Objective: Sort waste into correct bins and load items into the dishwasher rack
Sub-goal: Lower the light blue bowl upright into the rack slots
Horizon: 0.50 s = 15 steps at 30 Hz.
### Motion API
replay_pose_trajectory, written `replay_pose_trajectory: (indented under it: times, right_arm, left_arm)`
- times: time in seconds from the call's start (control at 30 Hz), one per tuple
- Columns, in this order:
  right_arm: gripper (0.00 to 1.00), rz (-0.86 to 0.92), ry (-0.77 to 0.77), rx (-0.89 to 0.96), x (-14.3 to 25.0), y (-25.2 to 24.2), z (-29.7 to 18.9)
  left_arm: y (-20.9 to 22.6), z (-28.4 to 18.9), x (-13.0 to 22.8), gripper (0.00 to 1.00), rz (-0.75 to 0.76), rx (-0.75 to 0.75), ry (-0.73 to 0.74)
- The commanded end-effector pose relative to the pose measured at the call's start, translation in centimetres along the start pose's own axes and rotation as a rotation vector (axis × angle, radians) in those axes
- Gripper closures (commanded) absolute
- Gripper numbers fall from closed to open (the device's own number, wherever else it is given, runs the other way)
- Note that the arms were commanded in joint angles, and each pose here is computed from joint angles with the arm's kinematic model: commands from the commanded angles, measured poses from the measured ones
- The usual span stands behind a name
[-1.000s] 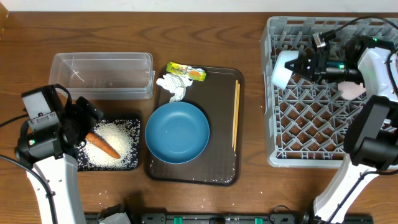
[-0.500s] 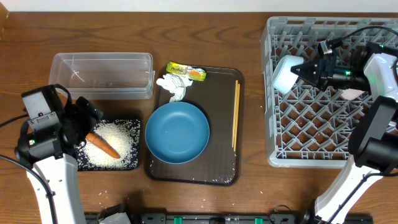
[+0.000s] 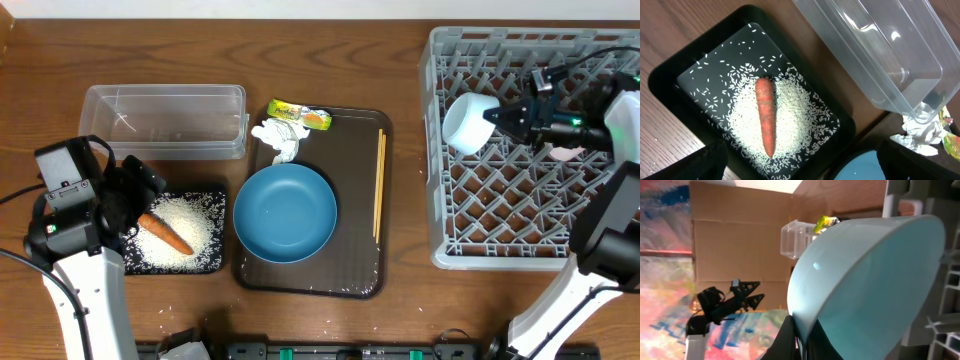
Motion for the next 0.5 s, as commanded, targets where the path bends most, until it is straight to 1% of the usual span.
replay_pose_trajectory:
  times: [0.0,0.17,0.33,0.47]
  right_arm:
    - [0.99,-0.062,-0.038,0.103,0.5,0.7,-2.7]
    - [0.99,-0.099,-0.06,0.112,0.8,2.1,-3.3]
    - [0.99,-0.093,-0.063,0.111,0.8,2.3,-3.3]
    - [0.99,-0.116,-0.087,0.067,0.6,2.9,-3.5]
  left_arm:
    - [0.1,-0.2,-0.4,0.03,-0.01,-0.009,-0.013]
    - [0.1,-0.2,-0.4,0.03,-0.01,-0.009,-0.013]
    - [0.1,-0.2,-0.4,0.03,-0.01,-0.009,-0.013]
    - [0.1,-0.2,-0.4,0.03,-0.01,-0.009,-0.013]
Point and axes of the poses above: each gripper's point midway between its finger pads, its own z axis out along the fingers, its own y axis along the line the jaws close on, x = y × z, the point moved 6 cm from there along -z, back along the fingers, and after that the axes turned 3 degrees about z, right-handed, at the moved point
